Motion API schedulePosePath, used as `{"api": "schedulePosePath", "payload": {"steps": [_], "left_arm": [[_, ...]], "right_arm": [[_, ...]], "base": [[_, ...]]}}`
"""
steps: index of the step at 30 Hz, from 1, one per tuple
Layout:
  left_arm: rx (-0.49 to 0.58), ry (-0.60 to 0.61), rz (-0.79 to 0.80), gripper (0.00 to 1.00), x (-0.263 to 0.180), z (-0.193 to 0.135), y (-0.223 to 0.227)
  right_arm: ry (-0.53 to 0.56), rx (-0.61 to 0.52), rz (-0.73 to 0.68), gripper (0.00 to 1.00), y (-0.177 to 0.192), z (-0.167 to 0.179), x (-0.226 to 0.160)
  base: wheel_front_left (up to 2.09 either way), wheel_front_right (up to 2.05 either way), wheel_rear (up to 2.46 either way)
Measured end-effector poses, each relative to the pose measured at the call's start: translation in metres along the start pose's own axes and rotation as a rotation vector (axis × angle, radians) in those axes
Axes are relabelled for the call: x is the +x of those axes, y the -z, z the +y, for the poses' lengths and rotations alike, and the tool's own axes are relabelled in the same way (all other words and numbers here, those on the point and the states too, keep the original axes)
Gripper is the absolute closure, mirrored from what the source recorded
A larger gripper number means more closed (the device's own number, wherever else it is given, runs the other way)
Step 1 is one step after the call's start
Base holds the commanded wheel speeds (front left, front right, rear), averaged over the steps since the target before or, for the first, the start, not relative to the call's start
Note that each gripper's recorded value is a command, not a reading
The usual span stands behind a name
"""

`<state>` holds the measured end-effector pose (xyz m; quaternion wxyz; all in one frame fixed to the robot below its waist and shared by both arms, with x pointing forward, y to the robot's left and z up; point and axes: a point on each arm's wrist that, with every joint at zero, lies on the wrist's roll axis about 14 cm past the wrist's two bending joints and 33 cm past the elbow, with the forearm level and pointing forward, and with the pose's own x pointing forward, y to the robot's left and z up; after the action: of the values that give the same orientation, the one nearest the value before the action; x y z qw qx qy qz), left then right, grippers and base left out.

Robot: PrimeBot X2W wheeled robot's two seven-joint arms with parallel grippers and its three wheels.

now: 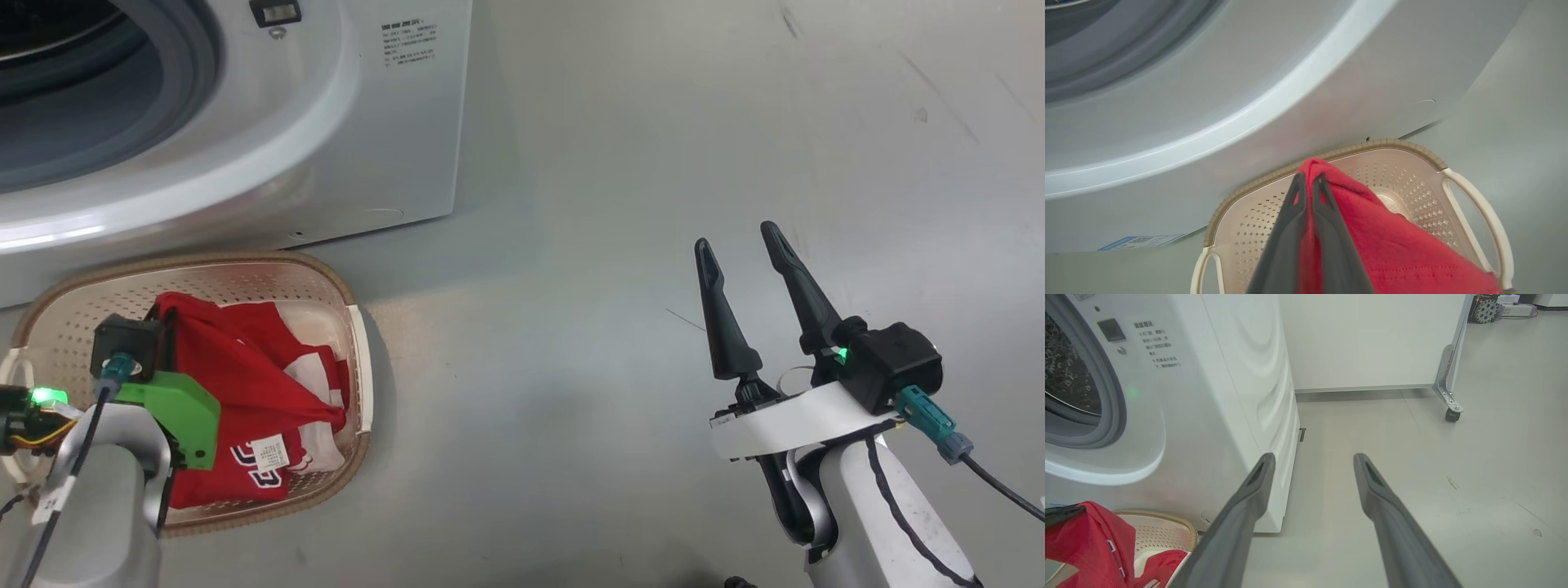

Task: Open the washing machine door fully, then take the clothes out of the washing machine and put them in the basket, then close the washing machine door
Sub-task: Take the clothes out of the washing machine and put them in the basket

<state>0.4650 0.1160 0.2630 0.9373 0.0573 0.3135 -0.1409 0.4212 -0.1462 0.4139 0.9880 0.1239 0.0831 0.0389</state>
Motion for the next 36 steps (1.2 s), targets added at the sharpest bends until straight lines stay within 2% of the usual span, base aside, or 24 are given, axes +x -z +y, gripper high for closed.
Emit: {"api": "schedulePosePath", "payload": {"steps": [14, 15, 16, 17, 18, 29, 36], "left_arm": [[-0.094, -0.008, 0.147, 1.00, 0.034, -0.006, 0.048], [-0.105, -0.007, 0.157, 0.85, 0.034, -0.009, 0.051], [-0.123, -0.015, 0.173, 0.57, 0.033, -0.009, 0.056], [-0.133, -0.018, 0.195, 0.02, 0.031, -0.009, 0.062], [-0.134, -0.022, 0.212, 0.00, 0.029, -0.008, 0.067], [-0.126, -0.053, 0.185, 0.00, 0.018, -0.003, 0.061], [-0.094, -0.018, 0.061, 0.00, 0.008, -0.016, 0.028]], "right_arm": [[0.060, -0.022, 0.058, 0.00, 0.024, -0.025, 0.013], [0.061, -0.024, 0.061, 0.00, 0.026, -0.026, 0.013], [0.057, -0.025, 0.064, 0.00, 0.027, -0.025, 0.014], [0.054, -0.026, 0.065, 0.00, 0.028, -0.024, 0.015], [0.052, -0.026, 0.066, 0.00, 0.028, -0.024, 0.015], [0.023, -0.040, 0.039, 0.00, 0.019, -0.016, 0.021], [-0.012, -0.035, -0.002, 0.00, 0.004, -0.004, 0.021]], "base": [[0.00, 0.00, 0.00], [0.00, 0.00, 0.00], [0.00, 0.00, 0.00], [0.00, 0.00, 0.00], [0.00, 0.00, 0.00], [0.00, 0.00, 0.00], [0.00, 0.00, 0.00]]}}
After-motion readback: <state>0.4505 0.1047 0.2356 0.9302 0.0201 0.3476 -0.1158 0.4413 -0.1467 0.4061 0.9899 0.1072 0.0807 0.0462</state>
